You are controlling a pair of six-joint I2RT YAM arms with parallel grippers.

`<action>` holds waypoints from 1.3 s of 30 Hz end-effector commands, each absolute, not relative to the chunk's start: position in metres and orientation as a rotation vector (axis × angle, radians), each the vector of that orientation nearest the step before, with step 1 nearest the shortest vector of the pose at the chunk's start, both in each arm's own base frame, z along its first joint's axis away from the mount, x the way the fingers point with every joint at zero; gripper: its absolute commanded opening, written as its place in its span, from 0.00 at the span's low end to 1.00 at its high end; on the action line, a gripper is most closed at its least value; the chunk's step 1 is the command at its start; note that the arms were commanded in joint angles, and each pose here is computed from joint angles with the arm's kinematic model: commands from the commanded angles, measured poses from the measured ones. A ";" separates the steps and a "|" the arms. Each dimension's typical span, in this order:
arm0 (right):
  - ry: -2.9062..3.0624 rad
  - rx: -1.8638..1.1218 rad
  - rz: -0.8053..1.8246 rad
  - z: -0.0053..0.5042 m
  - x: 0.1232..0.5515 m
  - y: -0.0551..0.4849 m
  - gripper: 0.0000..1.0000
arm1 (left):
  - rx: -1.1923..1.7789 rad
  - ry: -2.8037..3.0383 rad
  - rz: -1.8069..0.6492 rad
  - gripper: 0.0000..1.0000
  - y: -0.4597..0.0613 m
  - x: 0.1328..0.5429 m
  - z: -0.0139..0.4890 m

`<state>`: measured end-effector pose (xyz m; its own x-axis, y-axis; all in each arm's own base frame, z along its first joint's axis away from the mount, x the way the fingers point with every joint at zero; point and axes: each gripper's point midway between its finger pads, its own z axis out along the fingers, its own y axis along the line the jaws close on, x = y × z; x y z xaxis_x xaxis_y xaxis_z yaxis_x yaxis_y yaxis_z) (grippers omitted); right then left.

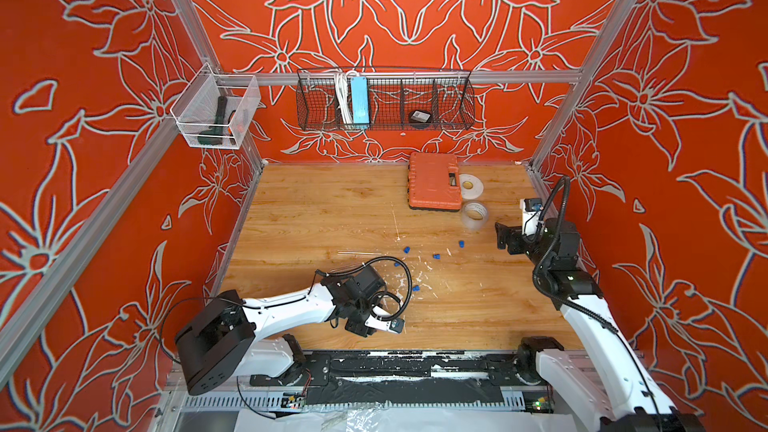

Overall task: Insert stoppers into test tubes
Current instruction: Pick up the test tube at the center of the board.

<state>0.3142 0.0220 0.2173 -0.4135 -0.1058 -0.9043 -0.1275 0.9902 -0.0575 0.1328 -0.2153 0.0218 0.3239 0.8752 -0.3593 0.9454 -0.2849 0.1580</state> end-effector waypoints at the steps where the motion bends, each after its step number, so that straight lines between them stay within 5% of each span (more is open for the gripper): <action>1: 1.974 -0.178 -0.001 0.230 0.313 0.019 0.96 | 2.303 1.643 -0.265 0.36 -0.209 0.129 0.013; 39: 1.989 -0.167 0.008 0.233 0.294 0.019 0.96 | 2.231 1.764 -0.312 0.09 -0.211 0.126 0.017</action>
<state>0.2983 0.0206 0.2245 -0.4040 -0.1180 -0.9071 -0.1280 0.9892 -0.0717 0.1314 -0.2185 0.0205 0.2421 0.9038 -0.3530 0.9702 -0.2208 0.1000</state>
